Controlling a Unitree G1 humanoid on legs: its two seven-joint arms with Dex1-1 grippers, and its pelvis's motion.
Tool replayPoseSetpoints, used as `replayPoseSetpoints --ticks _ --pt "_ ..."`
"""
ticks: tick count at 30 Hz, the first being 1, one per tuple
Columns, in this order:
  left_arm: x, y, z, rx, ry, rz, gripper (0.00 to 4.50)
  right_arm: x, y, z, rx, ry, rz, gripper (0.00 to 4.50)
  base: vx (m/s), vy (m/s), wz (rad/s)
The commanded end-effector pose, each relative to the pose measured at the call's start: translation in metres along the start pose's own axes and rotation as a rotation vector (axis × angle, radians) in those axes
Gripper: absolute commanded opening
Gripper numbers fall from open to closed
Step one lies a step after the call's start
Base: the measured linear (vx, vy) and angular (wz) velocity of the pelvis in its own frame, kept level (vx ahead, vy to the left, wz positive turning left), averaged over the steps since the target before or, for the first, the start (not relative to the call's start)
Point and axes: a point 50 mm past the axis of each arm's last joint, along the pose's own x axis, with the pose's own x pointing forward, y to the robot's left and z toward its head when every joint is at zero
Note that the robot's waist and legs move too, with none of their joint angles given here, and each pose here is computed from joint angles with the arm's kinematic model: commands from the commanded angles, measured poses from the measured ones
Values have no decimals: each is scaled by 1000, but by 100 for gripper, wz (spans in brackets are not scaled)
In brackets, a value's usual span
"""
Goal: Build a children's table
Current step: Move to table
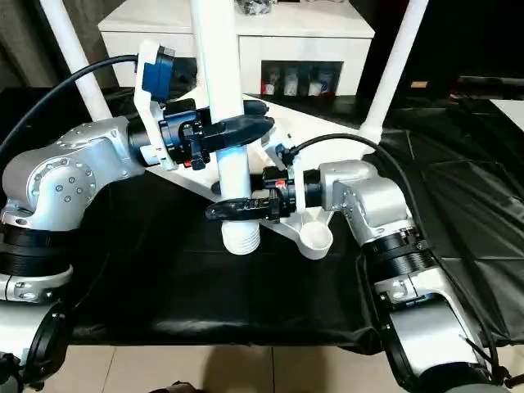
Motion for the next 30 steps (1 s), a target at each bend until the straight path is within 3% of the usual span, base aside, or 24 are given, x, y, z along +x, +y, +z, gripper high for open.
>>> replayPoseSetpoints --ticks 1,3,8,11,18,24,27,30 --pt "0 -2 5 27 -7 -3 181 0 1 6 -19 29 18 236 0 0 0" --pt "0 -2 5 27 -6 -3 181 0 1 6 -19 29 19 205 0 0 0" --pt "0 -1 6 50 4 11 181 0 1 6 -19 21 21 192 0 0 0" --pt "0 3 5 27 10 47 251 -1 0 7 -26 5 6 191 0 0 0" --pt "-5 3 7 -11 -14 42 306 -1 -1 8 -33 -51 -44 188 0 0 0" --pt "-18 5 4 -49 -81 70 355 -19 1 5 -21 -105 -130 187 0 0 0" --pt "-28 16 -3 -63 -108 222 394 -29 2 3 -37 -99 -195 187 0 0 0" --pt "-54 48 -27 -6 -9 666 421 -41 -3 -4 -92 -58 -408 187 0 0 0"
